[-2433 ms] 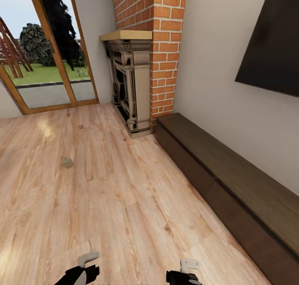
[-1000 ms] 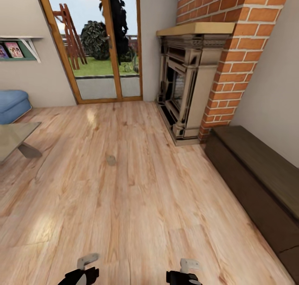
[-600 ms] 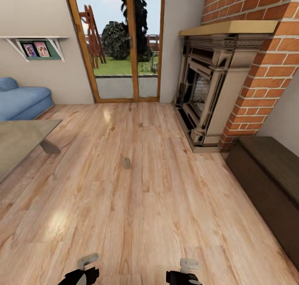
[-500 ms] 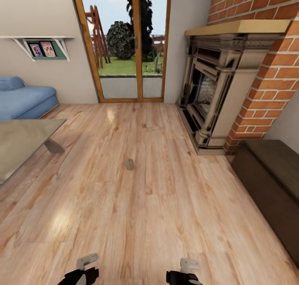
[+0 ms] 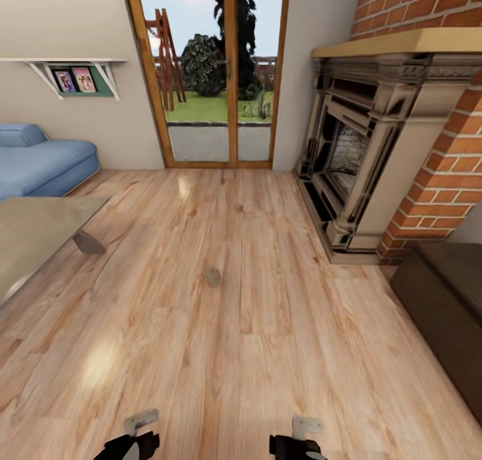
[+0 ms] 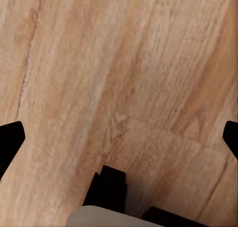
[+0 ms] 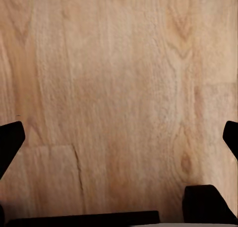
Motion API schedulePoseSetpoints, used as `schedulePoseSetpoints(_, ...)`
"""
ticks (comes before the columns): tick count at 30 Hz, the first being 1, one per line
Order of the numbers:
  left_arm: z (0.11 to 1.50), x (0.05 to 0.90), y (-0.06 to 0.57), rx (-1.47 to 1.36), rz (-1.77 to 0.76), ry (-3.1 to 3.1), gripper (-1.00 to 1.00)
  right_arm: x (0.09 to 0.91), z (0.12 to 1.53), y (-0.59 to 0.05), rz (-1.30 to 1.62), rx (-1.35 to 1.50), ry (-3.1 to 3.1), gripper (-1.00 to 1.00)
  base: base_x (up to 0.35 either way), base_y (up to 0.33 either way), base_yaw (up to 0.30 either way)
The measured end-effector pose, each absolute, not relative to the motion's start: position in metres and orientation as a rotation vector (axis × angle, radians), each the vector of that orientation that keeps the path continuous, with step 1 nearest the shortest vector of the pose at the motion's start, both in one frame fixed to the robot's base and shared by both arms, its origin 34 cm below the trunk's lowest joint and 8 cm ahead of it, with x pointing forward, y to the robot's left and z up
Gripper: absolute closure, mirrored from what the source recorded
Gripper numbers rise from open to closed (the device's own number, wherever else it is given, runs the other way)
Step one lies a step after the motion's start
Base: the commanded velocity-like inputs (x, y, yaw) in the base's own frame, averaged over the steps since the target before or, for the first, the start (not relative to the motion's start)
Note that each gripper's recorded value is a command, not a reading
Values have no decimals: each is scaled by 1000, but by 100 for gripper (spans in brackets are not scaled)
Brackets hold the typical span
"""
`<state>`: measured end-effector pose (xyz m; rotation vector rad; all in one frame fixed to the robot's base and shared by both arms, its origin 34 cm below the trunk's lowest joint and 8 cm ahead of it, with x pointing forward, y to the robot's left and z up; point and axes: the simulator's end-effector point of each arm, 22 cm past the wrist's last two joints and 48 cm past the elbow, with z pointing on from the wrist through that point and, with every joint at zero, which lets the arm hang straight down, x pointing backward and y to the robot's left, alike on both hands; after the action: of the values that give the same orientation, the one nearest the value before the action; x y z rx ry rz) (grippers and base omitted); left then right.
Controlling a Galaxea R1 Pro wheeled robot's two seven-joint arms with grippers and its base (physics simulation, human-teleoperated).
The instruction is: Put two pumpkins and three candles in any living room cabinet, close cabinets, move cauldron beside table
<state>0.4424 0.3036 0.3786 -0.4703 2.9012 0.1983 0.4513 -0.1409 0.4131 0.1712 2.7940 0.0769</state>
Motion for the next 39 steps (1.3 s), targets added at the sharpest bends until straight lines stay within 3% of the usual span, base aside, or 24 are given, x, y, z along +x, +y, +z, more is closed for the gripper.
schedulePoseSetpoints(32, 379, 442, 306, -472, 203, 2900, -100, 434, 403, -142, 66, 183, 2807, -100, 330, 0, 0)
schedulePoseSetpoints(39, 379, 442, 306, -472, 203, 2900, -100, 434, 403, -142, 66, 186, 2807, -100, 330, 14, -135)
